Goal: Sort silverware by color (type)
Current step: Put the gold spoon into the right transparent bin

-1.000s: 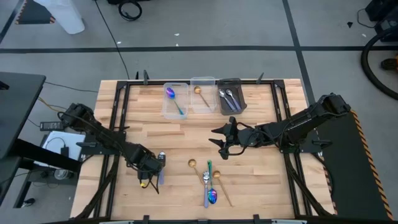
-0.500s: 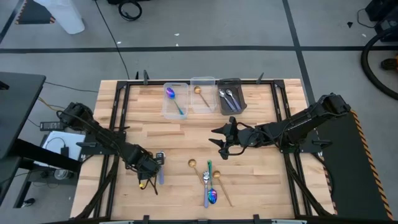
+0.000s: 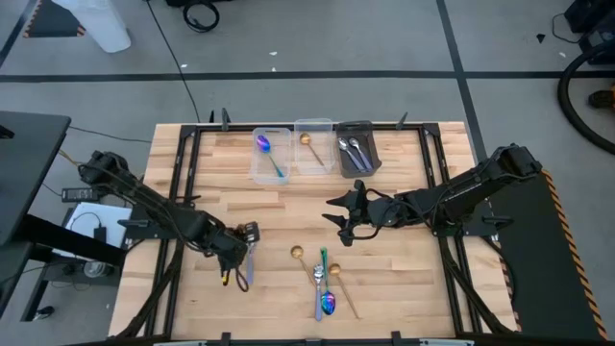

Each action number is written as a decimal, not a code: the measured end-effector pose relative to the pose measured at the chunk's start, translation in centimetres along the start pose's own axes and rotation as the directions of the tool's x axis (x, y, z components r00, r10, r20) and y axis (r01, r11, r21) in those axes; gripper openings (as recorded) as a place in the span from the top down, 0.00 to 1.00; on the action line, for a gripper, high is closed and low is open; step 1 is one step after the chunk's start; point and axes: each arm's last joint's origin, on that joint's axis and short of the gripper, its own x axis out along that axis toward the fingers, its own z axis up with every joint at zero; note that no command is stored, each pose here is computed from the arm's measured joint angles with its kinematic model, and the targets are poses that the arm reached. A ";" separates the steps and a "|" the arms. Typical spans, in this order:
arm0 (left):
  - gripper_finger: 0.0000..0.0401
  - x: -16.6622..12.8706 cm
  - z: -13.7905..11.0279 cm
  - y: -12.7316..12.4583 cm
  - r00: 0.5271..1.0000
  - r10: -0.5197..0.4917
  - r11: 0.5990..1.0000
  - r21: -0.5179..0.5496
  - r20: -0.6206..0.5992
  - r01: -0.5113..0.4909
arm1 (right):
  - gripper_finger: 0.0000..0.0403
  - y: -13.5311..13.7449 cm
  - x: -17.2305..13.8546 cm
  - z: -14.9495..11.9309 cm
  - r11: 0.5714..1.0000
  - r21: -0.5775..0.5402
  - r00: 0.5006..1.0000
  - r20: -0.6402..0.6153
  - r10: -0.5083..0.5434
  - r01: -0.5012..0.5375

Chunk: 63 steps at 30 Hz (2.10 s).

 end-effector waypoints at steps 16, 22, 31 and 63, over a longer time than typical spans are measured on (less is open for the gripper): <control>0.97 -3.2 -2.8 5.5 0.897 0.345 0.937 0.058 -0.277 -0.343 | 0.50 0.0 0.0 0.0 1.000 0.000 1.000 0.000 0.001 -0.001; 0.97 -4.0 -4.9 7.7 0.869 0.375 0.916 -0.012 -0.322 -0.400 | 0.50 0.0 0.0 0.0 1.000 -0.001 1.000 0.000 0.001 -0.001; 0.96 -4.0 -8.4 10.5 0.852 0.443 0.873 -0.084 -0.278 -0.481 | 0.50 0.1 0.0 0.0 1.000 0.001 1.000 0.003 0.013 -0.013; 0.96 -4.6 -20.1 15.3 0.647 0.746 0.626 -0.166 -0.156 -0.762 | 0.50 0.5 -0.2 0.4 1.000 0.010 0.999 0.045 0.024 -0.025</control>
